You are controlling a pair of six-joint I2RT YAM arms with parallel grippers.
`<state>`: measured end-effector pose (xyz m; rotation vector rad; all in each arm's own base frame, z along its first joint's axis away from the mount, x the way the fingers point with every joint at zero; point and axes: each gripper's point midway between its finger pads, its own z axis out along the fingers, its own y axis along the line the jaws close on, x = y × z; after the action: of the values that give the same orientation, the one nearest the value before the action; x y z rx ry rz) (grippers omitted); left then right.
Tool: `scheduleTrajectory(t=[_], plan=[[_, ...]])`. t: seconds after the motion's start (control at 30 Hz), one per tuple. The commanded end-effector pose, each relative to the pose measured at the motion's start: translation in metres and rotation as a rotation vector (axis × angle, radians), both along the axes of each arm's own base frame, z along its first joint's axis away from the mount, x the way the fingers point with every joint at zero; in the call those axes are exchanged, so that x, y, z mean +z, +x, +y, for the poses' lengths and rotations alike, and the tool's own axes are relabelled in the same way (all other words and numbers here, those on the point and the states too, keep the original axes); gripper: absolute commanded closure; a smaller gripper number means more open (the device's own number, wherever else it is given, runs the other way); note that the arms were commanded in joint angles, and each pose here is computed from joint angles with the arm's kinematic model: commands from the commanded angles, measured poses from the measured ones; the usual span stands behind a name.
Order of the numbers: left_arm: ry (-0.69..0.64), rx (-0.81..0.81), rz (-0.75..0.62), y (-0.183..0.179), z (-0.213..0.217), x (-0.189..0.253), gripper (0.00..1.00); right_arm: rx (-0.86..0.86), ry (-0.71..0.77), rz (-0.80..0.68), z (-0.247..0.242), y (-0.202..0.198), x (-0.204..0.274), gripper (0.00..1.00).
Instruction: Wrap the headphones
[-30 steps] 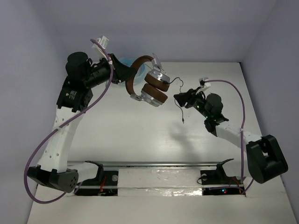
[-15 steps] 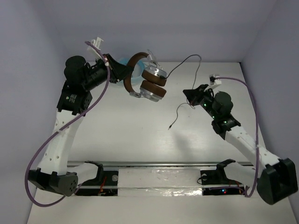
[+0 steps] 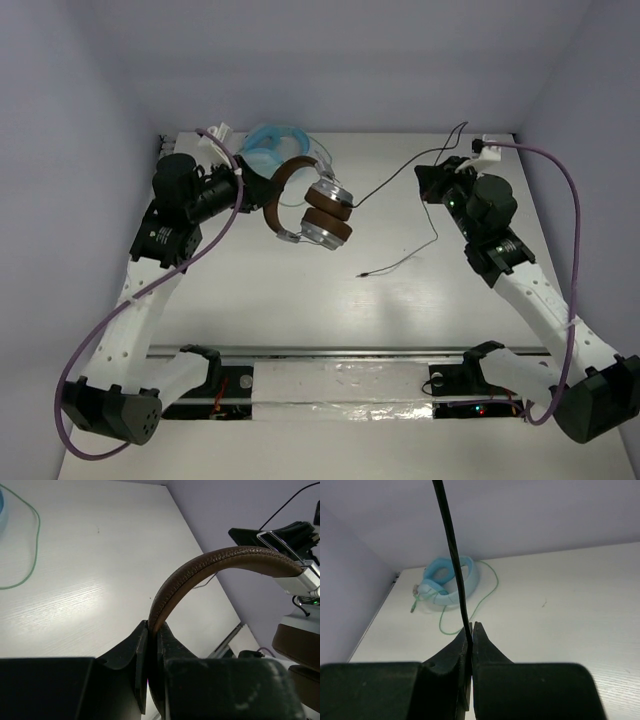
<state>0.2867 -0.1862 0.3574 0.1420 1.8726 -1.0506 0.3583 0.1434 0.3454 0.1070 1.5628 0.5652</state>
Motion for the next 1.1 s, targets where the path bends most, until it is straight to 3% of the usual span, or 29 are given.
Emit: scheduleTrajectory(t=[0.0,0.1,0.17,0.3,0.37,0.43,0.47,0.57,0.67,0.73,0.83,0.87,0.93,0.97,1.03,1.07], plan=[[0.032,-0.003,-0.011,-0.005,0.004,-0.018,1.0,-0.05,0.012,-0.148,-0.015,-0.014,0.067,1.0],[0.036,-0.037,0.036,-0.012,0.001,-0.044,1.0,-0.057,-0.048,-0.133,-0.013,-0.003,0.079,1.0],[0.033,-0.036,0.021,-0.016,0.002,-0.042,1.0,-0.036,-0.091,-0.078,-0.006,0.007,0.062,1.0],[-0.004,-0.023,-0.044,-0.013,0.003,-0.015,1.0,0.068,-0.135,0.174,0.025,0.034,-0.033,1.0],[-0.02,0.0,-0.085,-0.007,0.005,0.003,1.0,0.196,-0.076,0.306,0.05,0.023,-0.09,0.97],[-0.026,0.045,-0.105,0.002,0.01,0.012,1.0,0.238,-0.044,0.378,0.059,0.02,-0.125,0.74],[-0.053,0.043,-0.125,0.004,0.008,0.023,1.0,0.206,-0.034,0.425,0.055,0.018,-0.142,0.48],[-0.076,0.054,-0.15,0.011,0.01,0.04,1.0,0.169,-0.052,0.46,0.044,0.009,-0.147,0.18],[-0.097,0.08,-0.157,0.021,0.015,0.046,1.0,0.189,-0.045,0.376,0.038,-0.01,-0.117,0.15],[-0.112,0.091,-0.144,0.024,0.017,0.046,1.0,0.2,-0.052,0.329,0.034,-0.022,-0.104,0.16],[-0.136,0.076,-0.136,0.031,0.016,0.046,1.0,0.282,-0.044,0.205,0.036,-0.048,-0.07,0.26],[-0.142,0.076,-0.126,0.033,0.015,0.042,1.0,0.356,-0.033,0.109,0.044,-0.06,-0.046,0.52],[-0.142,0.076,-0.128,0.034,0.015,0.041,1.0,0.409,-0.019,0.025,0.047,-0.074,-0.026,0.79],[-0.139,0.077,-0.121,0.033,0.015,0.039,1.0,0.448,-0.017,-0.036,0.051,-0.082,-0.016,0.99],[-0.137,0.083,-0.122,0.032,0.016,0.04,1.0,0.476,-0.001,-0.159,0.05,-0.097,0.012,0.99],[-0.127,0.089,-0.124,0.032,0.017,0.041,1.0,0.547,-0.012,-0.199,0.057,-0.109,0.018,0.88]])
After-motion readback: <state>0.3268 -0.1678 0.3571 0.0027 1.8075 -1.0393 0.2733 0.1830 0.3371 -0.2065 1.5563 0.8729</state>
